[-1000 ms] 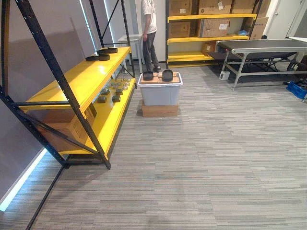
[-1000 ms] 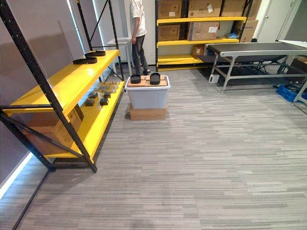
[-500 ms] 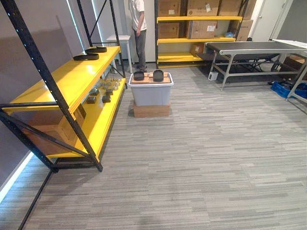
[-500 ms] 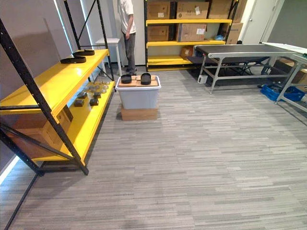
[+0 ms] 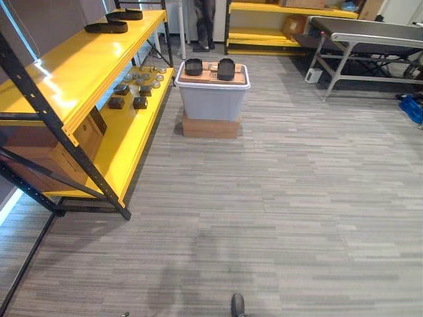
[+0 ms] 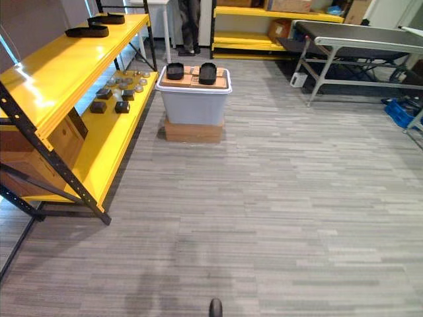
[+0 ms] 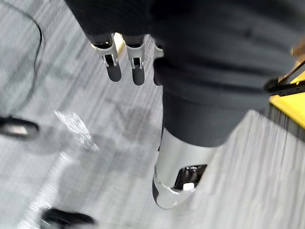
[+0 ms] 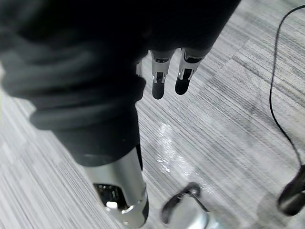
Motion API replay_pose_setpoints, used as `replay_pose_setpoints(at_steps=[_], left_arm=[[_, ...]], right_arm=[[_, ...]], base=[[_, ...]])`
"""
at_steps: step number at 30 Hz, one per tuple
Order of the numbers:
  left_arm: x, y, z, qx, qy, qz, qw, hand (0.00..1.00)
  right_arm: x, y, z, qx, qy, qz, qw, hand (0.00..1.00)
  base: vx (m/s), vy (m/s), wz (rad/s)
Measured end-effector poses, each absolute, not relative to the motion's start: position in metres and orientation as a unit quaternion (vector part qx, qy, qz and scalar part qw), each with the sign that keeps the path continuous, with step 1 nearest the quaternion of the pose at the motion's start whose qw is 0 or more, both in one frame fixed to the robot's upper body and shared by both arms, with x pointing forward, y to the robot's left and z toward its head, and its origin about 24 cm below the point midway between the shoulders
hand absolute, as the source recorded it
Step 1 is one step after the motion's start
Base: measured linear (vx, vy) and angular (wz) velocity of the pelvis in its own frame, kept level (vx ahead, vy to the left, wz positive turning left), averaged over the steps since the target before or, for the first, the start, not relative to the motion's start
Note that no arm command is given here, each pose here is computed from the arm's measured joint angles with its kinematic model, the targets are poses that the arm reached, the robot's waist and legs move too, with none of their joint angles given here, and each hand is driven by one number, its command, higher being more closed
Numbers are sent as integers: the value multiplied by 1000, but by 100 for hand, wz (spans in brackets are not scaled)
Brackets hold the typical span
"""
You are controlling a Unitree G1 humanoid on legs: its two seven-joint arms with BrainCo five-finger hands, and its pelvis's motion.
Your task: Walk over and take plastic housings, then place them on the shelf
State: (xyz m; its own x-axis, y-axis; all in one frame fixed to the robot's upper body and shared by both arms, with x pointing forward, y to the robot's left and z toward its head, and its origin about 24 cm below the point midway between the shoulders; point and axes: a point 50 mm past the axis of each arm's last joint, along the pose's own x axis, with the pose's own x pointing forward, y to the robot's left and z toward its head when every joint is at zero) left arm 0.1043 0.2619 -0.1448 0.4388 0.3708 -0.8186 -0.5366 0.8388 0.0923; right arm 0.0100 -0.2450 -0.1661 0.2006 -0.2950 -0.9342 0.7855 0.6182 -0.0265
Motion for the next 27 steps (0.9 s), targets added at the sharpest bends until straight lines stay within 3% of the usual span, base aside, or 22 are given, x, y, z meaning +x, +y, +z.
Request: replay_pose_setpoints(at_steps=[10,15,18,23,27], left_arm=[[40,228,-162,-155,505,303,793,0],[44,233,-161,-166,496,308,795,0],[37,250,-159,-168,490,337,786,0],[52,238,-160,-194,476,332,791,0],[73,235,-158,-204,457,324,803,0]], right_arm=[[43,-252,-157,229,461,-357,779,0],[28,-245,-164,271,468,-394,743,0],[1,-234,-170,305,489,-429,696,0],[0,-230,-169,287,498,-396,716,0],[-18,-229,-168,277,512,-399,708,0]], base=[[574,-17,-60],[757,191,-11],[697,140,38],[659,-72,57],[621,-324,92]])
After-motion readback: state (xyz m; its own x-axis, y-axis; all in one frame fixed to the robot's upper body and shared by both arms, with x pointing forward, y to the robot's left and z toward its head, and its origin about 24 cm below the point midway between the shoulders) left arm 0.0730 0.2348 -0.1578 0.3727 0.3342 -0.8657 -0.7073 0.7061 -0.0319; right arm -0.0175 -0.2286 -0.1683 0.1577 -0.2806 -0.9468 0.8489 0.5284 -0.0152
